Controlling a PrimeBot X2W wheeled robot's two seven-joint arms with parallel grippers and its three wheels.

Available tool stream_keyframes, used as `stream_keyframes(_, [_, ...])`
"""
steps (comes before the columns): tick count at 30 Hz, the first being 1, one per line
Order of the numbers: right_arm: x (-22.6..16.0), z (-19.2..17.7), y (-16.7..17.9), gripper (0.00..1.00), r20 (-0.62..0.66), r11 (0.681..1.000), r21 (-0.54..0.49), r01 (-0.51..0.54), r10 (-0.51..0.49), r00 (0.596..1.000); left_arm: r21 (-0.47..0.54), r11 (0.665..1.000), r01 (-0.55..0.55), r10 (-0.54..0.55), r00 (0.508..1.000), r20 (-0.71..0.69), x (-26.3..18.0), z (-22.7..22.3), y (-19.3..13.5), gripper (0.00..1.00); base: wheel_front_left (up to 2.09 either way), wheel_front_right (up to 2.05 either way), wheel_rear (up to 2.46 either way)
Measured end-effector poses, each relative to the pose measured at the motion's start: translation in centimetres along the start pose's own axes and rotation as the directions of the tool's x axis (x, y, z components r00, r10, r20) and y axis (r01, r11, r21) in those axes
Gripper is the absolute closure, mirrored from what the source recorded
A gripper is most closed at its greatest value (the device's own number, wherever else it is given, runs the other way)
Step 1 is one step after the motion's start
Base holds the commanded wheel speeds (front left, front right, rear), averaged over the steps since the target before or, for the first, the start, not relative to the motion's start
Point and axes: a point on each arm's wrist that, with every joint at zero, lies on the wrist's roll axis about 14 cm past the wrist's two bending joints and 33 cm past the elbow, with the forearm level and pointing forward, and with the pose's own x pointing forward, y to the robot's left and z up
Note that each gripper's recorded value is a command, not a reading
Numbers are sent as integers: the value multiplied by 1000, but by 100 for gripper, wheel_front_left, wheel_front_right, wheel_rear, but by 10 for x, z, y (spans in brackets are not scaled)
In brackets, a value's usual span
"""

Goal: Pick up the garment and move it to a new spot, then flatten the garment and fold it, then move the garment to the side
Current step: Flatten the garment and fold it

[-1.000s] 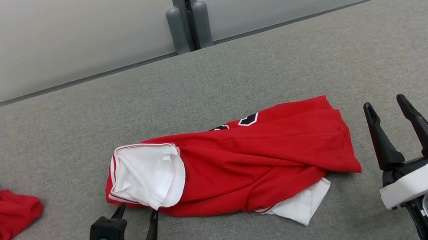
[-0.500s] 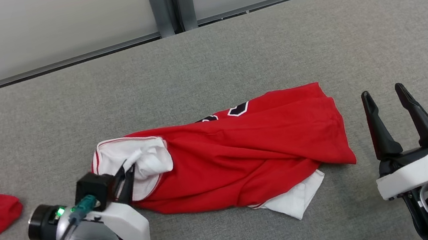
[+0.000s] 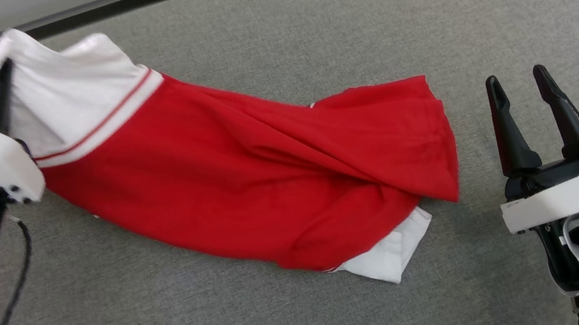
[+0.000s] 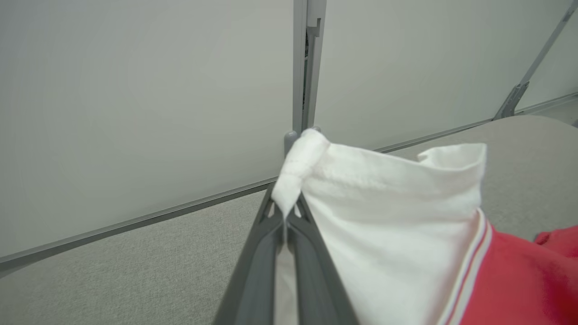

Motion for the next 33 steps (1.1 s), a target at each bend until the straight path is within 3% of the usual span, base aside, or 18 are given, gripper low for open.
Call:
stream_keyframes(4, [6, -6, -9, 0, -11, 1000, -2, 23, -23, 1000, -27, 998, -64, 62, 997, -46, 27, -5, 31, 100, 0, 0, 0])
stream_keyframes(8, [7, -9, -18, 0, -17, 999, -9, 48, -49, 999, -58, 996, -75, 71, 996, -60, 51, -13, 37, 100, 0, 0, 0])
stream_keyframes(9, [6, -9, -20, 0, -19, 998, -11, 54, -54, 998, -69, 995, -77, 72, 995, -73, 55, -19, 37, 70, 0, 0, 0])
stream_keyframes(10, [6, -9, -22, 0, -19, 998, -14, 59, -60, 998, -72, 995, -76, 69, 993, -91, 57, -27, 36, 15, 0, 0, 0])
stream_keyframes(11, [5, -7, -22, 0, -16, 998, -15, 61, -61, 998, -73, 994, -76, 69, 993, -100, 58, -31, 36, 0, 0, 0, 0])
stream_keyframes(19, [-9, 6, -13, 0, 1, 999, -17, 42, -42, 999, -42, 998, -55, 56, 998, 28, 32, -7, 25, 0, 0, 0, 0])
stream_keyframes(26, [-24, 7, 9, 0, -6, 1000, 0, -18, 18, 1000, -68, 997, -30, 41, 987, 158, -16, 7, 10, 0, 0, 0, 0])
stream_keyframes(33, [-32, 4, 39, 0, -25, 994, 22, -108, 109, 994, -114, 990, -86, 114, 955, 273, -93, 2, -2, 0, 0, 0, 0])
